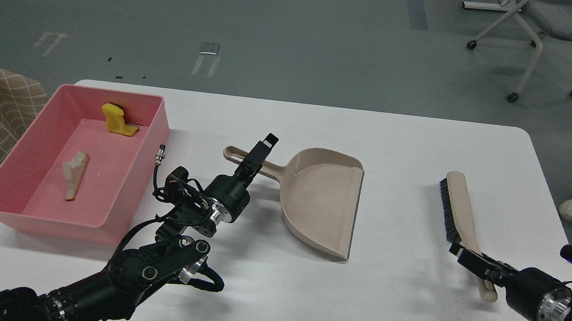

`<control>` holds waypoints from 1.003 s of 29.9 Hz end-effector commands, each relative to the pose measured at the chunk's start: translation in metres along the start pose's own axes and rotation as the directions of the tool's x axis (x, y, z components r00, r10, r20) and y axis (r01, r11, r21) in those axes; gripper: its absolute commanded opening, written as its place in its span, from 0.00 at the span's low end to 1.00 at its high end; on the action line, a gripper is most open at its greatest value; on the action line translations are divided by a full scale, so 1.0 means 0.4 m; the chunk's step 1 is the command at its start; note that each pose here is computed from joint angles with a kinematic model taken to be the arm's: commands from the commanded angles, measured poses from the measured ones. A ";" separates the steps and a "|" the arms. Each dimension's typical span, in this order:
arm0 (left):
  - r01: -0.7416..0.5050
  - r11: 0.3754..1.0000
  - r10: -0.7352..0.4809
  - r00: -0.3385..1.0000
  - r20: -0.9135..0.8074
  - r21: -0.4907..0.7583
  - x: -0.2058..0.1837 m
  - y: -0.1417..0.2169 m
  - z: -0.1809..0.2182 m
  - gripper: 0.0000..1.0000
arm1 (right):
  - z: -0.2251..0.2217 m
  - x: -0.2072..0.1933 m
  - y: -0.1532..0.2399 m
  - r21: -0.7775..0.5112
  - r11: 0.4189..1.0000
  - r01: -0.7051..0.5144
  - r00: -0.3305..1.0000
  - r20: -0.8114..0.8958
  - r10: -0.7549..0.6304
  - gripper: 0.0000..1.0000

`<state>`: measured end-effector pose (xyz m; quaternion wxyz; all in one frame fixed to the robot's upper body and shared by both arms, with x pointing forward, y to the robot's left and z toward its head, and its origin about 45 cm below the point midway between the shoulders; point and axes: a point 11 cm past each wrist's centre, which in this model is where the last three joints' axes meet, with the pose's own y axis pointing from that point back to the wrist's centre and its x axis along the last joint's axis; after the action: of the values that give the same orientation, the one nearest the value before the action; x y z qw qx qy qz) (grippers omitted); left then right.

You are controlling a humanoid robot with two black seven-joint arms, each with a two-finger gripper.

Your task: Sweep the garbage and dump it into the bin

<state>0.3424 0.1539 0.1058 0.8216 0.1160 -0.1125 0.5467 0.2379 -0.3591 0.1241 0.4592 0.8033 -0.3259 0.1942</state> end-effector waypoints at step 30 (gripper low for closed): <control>-0.047 0.998 0.043 0.995 0.095 0.045 0.125 0.034 -0.047 0.98 | -0.011 0.012 -0.003 0.025 1.000 -0.015 0.999 0.029 0.014 0.98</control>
<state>0.3507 0.2009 0.1064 0.8029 0.1512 -0.1384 0.5597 0.2419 -0.3566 0.1285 0.4428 0.8092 -0.3359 0.1903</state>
